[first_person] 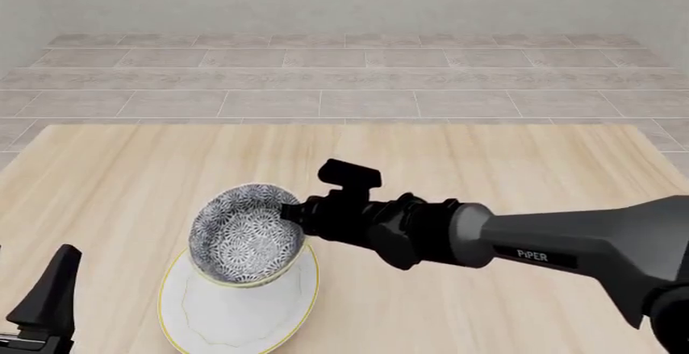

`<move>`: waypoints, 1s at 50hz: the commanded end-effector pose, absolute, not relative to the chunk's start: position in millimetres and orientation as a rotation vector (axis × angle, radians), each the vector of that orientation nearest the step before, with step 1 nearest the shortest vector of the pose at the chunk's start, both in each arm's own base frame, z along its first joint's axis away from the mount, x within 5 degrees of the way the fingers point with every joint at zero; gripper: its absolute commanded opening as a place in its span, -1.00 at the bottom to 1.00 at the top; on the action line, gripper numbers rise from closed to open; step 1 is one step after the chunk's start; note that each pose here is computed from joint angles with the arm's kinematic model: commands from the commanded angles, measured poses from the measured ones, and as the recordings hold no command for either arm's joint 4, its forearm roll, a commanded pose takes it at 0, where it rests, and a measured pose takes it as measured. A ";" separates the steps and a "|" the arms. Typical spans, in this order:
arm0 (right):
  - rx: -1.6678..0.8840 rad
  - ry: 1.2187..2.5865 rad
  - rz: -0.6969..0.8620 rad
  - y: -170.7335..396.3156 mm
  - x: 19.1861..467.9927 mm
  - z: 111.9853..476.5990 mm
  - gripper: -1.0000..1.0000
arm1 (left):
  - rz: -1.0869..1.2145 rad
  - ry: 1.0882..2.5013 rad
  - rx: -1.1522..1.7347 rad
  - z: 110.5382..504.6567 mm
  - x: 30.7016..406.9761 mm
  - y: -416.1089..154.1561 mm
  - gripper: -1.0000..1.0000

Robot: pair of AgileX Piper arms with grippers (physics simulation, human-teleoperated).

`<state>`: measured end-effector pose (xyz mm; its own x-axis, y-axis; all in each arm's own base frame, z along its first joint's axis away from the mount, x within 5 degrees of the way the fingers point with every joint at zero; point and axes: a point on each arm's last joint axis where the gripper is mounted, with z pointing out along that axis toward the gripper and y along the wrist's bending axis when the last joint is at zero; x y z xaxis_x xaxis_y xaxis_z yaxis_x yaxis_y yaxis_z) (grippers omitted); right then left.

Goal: Put the bowl on the plate.

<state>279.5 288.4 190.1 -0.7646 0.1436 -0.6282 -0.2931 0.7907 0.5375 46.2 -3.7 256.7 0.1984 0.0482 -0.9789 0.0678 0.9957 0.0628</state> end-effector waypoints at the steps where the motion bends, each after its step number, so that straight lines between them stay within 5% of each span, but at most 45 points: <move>1: -0.069 2.300 0.862 291.3 279.0 188.0 -1.00 | -0.015 1.372 0.100 256.8 46.2 -3.8 1.00; 50: -0.088 2.337 0.878 301.2 264.8 168.1 -1.00 | -0.017 1.379 0.108 254.6 46.8 -4.1 1.00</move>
<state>266.8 299.3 168.6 -0.7910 0.1271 -0.5984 -0.2899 0.7834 0.5497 46.7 -4.1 254.9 0.1917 0.0506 -0.9802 0.0745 0.9950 0.0659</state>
